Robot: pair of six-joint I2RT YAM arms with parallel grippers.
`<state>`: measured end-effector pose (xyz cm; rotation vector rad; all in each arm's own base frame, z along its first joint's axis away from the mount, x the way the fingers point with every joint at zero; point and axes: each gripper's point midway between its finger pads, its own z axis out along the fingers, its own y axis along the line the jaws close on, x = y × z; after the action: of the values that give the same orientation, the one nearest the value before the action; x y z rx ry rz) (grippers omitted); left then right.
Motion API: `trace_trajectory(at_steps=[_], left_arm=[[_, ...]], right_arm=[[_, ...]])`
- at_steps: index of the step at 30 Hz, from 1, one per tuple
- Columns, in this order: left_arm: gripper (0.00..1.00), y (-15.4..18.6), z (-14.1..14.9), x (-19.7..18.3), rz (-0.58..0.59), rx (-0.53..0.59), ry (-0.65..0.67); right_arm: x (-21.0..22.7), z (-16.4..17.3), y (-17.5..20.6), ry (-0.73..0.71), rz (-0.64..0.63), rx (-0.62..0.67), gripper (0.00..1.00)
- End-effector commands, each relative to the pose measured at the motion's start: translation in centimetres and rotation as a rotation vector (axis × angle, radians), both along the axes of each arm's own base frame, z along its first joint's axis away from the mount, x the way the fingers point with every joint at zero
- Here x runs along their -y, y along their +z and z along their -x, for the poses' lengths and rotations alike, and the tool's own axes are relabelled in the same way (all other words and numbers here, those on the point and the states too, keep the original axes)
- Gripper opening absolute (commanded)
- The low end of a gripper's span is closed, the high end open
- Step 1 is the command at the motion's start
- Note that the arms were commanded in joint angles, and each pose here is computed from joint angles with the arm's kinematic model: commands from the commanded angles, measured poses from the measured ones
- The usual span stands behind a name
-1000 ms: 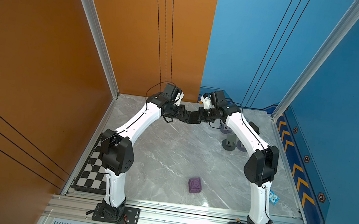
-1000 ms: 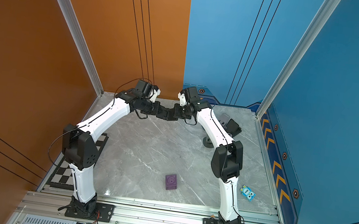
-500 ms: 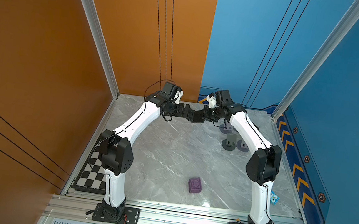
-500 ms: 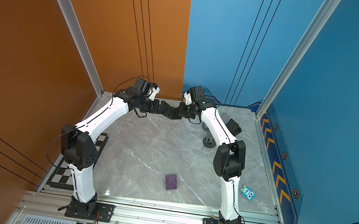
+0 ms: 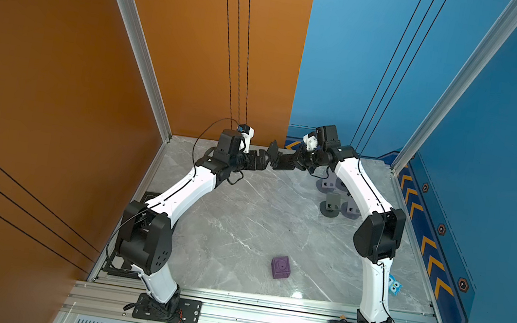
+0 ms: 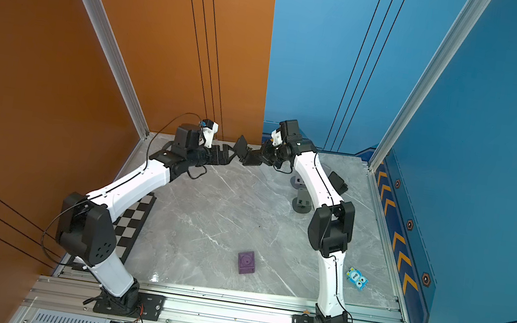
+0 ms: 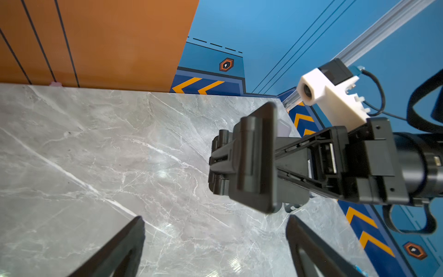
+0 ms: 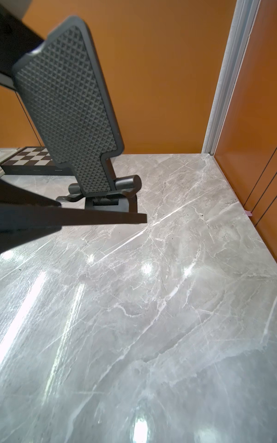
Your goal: Open the phone stand
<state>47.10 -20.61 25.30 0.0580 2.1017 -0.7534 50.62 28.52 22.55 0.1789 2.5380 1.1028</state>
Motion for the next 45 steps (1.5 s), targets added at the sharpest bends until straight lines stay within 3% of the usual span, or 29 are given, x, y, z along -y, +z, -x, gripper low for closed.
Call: trace_trajectory(at_steps=[1,3,10,28,39,43,45], left_arm=[[0.87,2.7,-0.2,1.5,0.097,0.119,-0.051],[0.79,2.6,0.3,2.7,0.082,0.136,-0.096],[0.69,3.1,0.8,5.6,0.022,0.202,-0.184],[0.52,1.0,-1.3,6.5,0.023,0.164,-0.143],[0.21,0.3,-2.9,6.8,0.037,0.141,-0.116],[0.0,0.5,-3.3,6.9,0.052,0.137,-0.109],[0.0,0.8,-3.4,6.9,0.067,0.132,-0.105]], right_arm=[[-0.6,0.2,1.3,-0.012,-0.074,-0.049,0.0],[-0.8,0.3,1.3,-0.01,-0.083,-0.058,0.0],[-1.1,0.6,1.6,-0.011,-0.11,-0.083,0.0],[-1.0,0.4,3.1,-0.001,-0.134,-0.055,0.0],[-1.3,0.6,3.9,0.015,-0.147,-0.032,0.0],[-1.2,0.7,3.6,0.024,-0.142,-0.033,0.0],[-1.3,0.8,3.3,0.029,-0.139,-0.036,0.0]])
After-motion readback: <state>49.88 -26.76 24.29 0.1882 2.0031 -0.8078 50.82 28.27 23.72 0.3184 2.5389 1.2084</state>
